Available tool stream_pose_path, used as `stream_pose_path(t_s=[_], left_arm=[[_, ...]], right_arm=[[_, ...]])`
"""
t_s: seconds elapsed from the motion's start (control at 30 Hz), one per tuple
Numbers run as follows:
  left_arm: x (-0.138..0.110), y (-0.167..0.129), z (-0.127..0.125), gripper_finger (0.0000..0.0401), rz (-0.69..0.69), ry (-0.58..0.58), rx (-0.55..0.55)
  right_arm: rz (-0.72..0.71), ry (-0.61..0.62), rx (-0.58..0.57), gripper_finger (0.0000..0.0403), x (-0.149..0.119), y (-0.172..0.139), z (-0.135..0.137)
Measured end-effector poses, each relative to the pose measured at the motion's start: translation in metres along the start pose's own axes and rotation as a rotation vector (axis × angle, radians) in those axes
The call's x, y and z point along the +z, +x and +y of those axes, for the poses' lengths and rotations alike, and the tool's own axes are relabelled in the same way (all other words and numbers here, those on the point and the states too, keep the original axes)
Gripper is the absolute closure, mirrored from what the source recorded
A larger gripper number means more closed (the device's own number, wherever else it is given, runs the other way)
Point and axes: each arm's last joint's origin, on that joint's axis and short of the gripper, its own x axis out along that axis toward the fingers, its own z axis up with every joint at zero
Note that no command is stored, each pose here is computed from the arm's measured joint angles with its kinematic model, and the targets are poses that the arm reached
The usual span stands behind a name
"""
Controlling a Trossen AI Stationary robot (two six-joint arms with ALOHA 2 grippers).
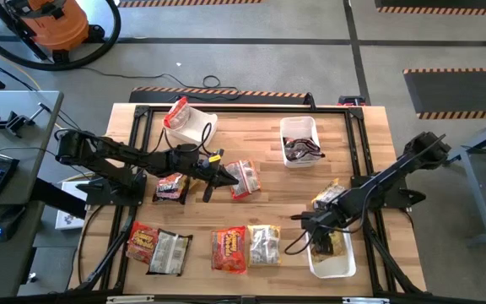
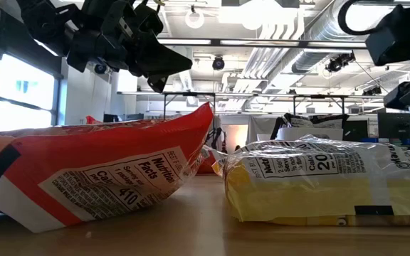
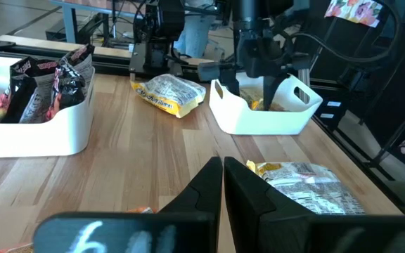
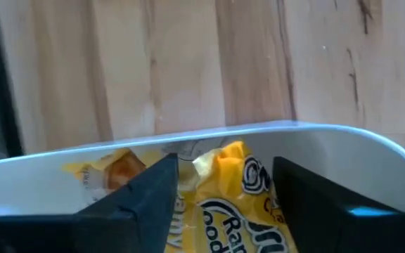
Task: Sort Maruchan noodles
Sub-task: Adjust the yellow noodle pack in the bottom white bin
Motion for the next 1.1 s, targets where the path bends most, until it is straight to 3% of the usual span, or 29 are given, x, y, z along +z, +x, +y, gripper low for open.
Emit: stream_pose_path(t_s=[0.3, 0.53, 0.87, 1.1], left_arm=[[0.003, 0.000, 0.000, 0.0394, -0.025, 0.004, -0.001], [0.006, 0.001, 0.000, 0.0394, -0.035, 0.003, 0.000], [0.001, 0.006, -0.004, 0.0394, -0.023, 0.027, 0.050], [-0.009, 0.013, -0.008, 0.0394, 0.013, 0.027, 0.119]], right_arm=[[0.018, 0.014, 0.046, 0.0390, 0.007, -0.007, 0.008], [0.032, 0.122, 0.003, 0.0400, 0.015, -0.028, 0.021], [-0.053, 0.364, -0.023, 0.0402, 0.013, -0.072, 0.071], [0.038, 0.518, -0.115, 0.0403, 0.008, -0.071, 0.106]])
